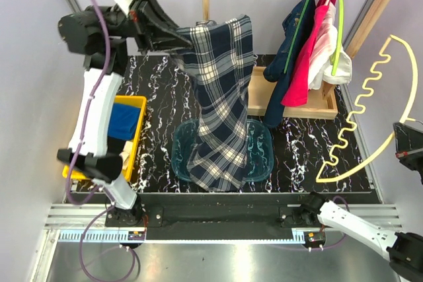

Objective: Remove the skirt from the hanger

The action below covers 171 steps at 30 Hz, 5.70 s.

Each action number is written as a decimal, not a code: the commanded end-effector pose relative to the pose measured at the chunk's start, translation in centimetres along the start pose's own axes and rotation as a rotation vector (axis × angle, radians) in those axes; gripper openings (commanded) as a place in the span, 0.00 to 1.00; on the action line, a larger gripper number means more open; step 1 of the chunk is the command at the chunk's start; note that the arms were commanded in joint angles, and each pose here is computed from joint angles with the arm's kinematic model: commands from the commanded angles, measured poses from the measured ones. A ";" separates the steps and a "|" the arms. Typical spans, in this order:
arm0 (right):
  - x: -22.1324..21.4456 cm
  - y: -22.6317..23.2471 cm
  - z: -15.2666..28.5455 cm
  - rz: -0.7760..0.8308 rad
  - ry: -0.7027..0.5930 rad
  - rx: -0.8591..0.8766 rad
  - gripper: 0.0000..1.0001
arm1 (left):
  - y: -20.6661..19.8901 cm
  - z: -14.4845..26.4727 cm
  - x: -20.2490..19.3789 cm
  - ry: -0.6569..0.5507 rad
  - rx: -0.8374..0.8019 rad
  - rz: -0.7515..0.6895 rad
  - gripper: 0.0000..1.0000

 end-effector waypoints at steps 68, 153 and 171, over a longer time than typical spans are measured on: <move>-21.6 5.8 -8.5 -0.186 0.722 -0.392 0.49 | 2.4 0.5 -23.3 0.322 0.433 0.219 0.91; -5.5 19.5 -35.6 0.388 0.028 -0.185 0.52 | 0.5 9.3 -13.5 0.037 0.719 0.174 0.99; 0.1 23.9 -31.6 0.135 -0.070 0.181 0.49 | 1.2 9.5 -16.6 0.043 0.706 0.209 0.99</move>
Point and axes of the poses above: each gripper's point midway between its finger pads, its own z axis back along the fingers, its own y axis along the line the jaws close on, x = y × z, the point moved 9 cm from there along z, back along the fingers, and after that the axes turned 10 degrees about z, right-handed, at the moved point
